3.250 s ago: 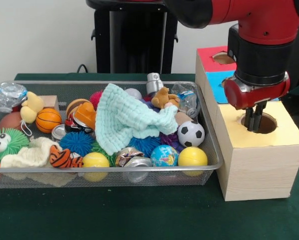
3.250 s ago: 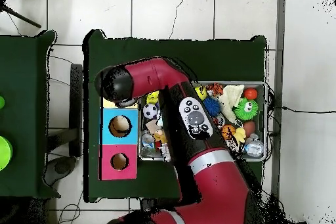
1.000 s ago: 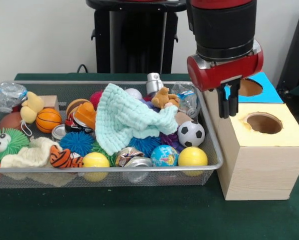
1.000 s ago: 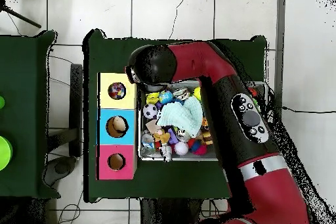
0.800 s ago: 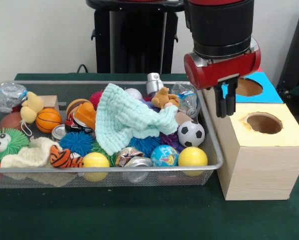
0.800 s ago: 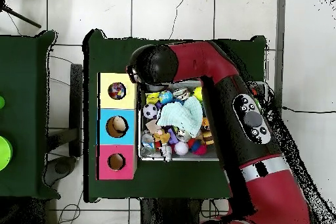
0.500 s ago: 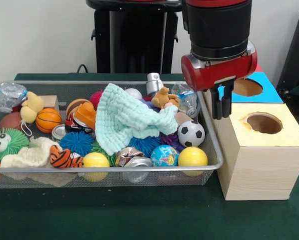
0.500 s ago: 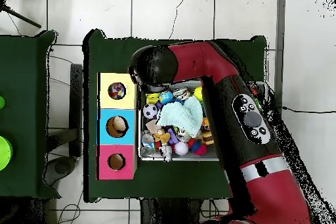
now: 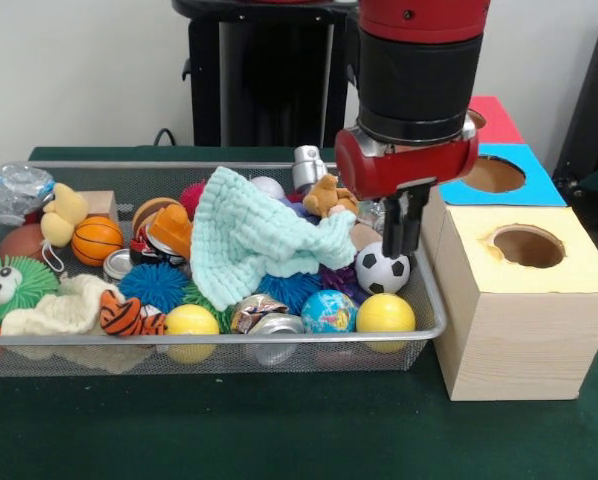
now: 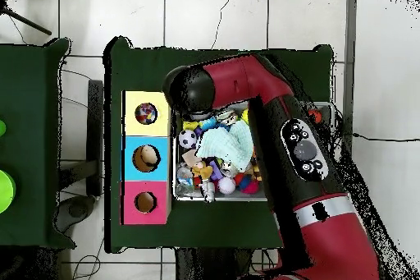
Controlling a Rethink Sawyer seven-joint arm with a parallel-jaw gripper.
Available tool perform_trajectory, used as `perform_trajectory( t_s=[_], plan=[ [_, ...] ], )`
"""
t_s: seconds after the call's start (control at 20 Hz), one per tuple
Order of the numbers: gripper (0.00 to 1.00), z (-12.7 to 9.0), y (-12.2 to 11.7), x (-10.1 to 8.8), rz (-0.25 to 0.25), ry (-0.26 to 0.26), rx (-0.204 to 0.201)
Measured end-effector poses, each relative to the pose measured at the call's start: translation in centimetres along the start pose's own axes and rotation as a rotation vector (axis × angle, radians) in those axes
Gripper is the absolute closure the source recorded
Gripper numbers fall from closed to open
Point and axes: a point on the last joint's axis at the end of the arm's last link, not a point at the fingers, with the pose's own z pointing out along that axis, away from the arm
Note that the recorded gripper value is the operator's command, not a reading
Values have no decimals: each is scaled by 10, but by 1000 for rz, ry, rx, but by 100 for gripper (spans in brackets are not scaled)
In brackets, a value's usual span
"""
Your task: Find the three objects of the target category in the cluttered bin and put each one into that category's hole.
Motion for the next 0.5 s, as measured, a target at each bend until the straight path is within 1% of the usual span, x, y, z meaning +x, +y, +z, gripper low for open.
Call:
perform_trajectory(
  t_s=[0.15, 0.3, 0.5],
  plan=[
    [100, 6, -4, 5, -11, 9, 23],
    [100, 6, -9, 7, -6, 11, 25],
    [100, 7, -28, 16, 20, 17, 24]
  ],
)
